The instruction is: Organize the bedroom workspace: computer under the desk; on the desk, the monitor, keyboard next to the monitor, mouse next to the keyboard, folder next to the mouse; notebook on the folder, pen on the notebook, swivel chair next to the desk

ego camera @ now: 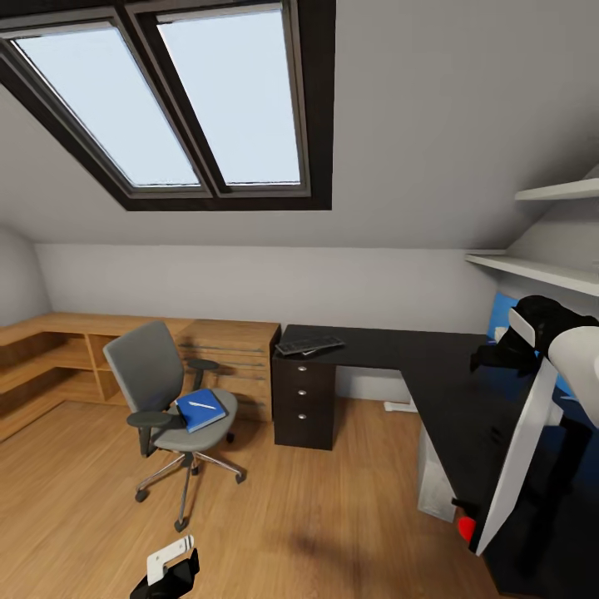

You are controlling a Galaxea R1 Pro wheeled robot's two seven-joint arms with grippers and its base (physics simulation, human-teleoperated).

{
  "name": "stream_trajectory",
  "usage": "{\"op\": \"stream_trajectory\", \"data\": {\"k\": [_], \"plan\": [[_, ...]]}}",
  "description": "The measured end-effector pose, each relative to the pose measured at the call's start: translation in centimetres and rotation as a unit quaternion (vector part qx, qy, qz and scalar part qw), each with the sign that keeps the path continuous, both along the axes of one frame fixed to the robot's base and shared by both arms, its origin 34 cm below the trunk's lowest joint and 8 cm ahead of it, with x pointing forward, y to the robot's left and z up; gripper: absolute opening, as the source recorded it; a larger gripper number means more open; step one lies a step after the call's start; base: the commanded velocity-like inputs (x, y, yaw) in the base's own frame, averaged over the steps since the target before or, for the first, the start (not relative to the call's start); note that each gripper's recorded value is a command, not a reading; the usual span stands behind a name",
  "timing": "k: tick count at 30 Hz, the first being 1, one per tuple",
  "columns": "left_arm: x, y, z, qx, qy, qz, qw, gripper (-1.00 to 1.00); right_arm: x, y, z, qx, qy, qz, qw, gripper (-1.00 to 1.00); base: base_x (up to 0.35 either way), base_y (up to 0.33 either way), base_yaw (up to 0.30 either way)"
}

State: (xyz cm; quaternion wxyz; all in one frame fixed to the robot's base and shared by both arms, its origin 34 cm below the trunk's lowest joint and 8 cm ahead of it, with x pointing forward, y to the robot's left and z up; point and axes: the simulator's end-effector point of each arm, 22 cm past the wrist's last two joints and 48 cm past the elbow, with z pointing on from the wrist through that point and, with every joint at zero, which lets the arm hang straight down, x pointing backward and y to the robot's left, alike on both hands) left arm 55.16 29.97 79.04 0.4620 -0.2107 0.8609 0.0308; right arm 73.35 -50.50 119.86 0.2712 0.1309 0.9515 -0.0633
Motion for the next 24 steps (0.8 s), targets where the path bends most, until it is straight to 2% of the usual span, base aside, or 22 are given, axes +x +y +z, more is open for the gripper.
{"op": "stream_trajectory", "data": {"k": [7, 11, 13, 18, 22, 24], "plan": [[0.0, 0.0, 0.0, 0.000, 0.000, 0.000, 1.0000, 1.00, 0.4, 0.1, 0.8, -0.006, -0.008, 0.003, 0.9999, 1.00, -0.001, 0.000, 0.000], [0.0, 0.1, 0.0, 0.000, 0.000, 0.001, 1.0000, 1.00, 3.2, 0.7, 7.9, -0.036, -0.093, 0.022, 0.9947, 1.00, 0.000, 0.000, 0.000], [-0.1, 0.1, 0.0, 0.000, 0.000, 0.001, 1.0000, 1.00, 4.6, 1.6, 16.3, -0.071, -0.186, 0.041, 0.9791, 1.00, 0.000, 0.000, 0.000], [-1.0, -0.1, -1.2, -0.001, 0.016, -0.001, 0.9999, 1.00, 4.9, 2.3, 20.6, -0.092, -0.234, 0.051, 0.9666, 1.00, -0.020, -0.003, 0.000], [-1.3, -0.2, -1.7, 0.000, 0.023, -0.004, 0.9997, 1.00, 4.8, 2.9, 23.4, -0.105, -0.264, 0.058, 0.9571, 1.00, -0.208, -0.075, 0.000], [-1.4, -0.2, -1.7, 0.000, 0.024, -0.004, 0.9997, 1.00, 4.4, 3.7, 25.9, -0.116, -0.290, 0.064, 0.9478, 1.00, -0.279, -0.109, 0.000]]}}
